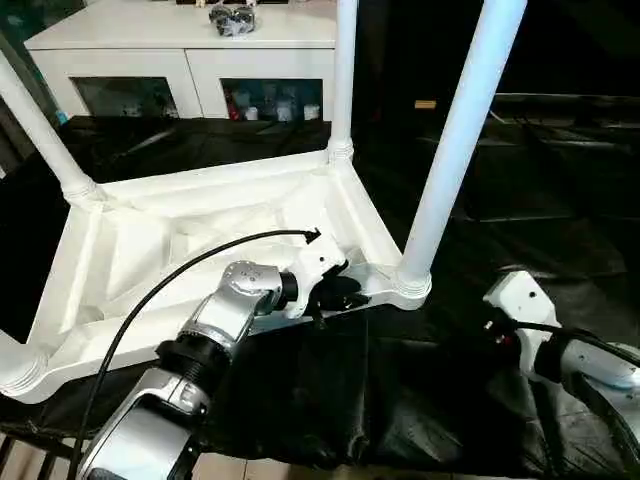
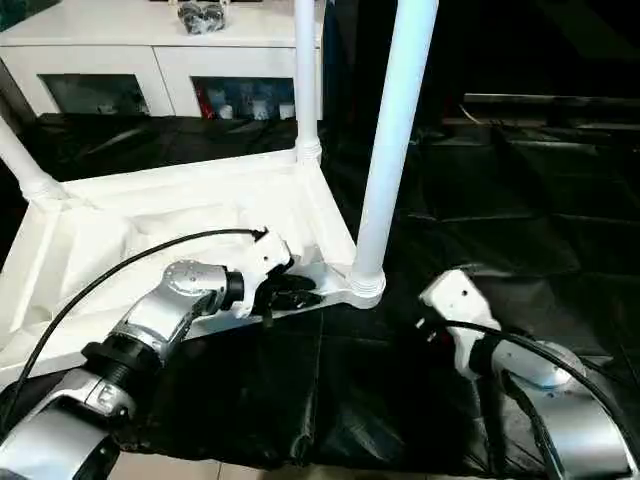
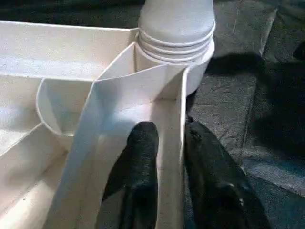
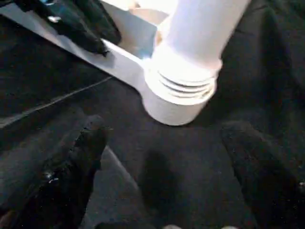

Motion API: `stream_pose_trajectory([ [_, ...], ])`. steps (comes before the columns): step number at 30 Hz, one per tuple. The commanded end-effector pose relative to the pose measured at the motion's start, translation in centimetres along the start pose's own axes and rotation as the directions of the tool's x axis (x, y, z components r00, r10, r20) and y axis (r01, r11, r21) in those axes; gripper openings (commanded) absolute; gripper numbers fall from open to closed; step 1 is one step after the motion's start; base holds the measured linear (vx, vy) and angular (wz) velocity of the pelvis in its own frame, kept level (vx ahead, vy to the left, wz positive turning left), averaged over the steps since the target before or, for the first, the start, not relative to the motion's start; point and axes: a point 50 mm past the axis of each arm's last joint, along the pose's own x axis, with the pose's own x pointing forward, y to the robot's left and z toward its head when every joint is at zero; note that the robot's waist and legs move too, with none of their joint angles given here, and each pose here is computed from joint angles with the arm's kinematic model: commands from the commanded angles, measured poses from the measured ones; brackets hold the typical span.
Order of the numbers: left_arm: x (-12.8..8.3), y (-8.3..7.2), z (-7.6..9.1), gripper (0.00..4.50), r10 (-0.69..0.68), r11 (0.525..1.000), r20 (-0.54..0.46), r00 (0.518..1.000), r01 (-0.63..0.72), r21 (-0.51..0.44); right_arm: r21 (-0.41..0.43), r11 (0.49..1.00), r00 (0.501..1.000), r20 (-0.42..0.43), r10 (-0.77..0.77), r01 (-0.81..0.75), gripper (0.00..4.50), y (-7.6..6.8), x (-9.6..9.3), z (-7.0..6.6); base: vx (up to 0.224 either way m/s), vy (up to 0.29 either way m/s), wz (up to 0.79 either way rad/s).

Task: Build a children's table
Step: Rotate leg to tighten

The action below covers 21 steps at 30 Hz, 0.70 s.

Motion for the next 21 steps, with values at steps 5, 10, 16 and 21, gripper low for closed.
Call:
stream_pose_trajectory([
  [5, -0.7, 0.5, -0.8, 0.59, -0.020, 0.998, -0.084, 0.996, 0.024, 0.050, -0.023, 0.999, 0.999, -0.006, 0.032, -0.032, 4.26, -0.1, 0.0, 0.5, 0.000, 0.000, 0.00],
  [10, -1.1, 0.8, -0.5, 0.07, -0.034, 0.995, -0.108, 0.994, 0.044, 0.085, -0.030, 0.999, 0.999, -0.007, 0.037, -0.037, 4.26, -0.3, 0.0, 0.7, 0.000, 0.000, 0.00],
  [16, -2.1, 1.0, -0.1, 0.07, -0.070, 0.994, -0.088, 0.994, 0.077, 0.081, -0.042, 0.998, 0.999, 0.006, 0.053, -0.053, 4.26, -0.7, 0.3, 1.1, 0.000, 0.000, 0.00],
  [21, -3.8, 0.7, -0.5, 0.02, -0.112, 0.990, -0.063, 0.992, 0.117, 0.084, -0.010, 0.994, 0.992, 0.062, 0.112, -0.112, 4.38, -0.8, 0.9, 1.5, 0.000, 0.000, 0.00],
])
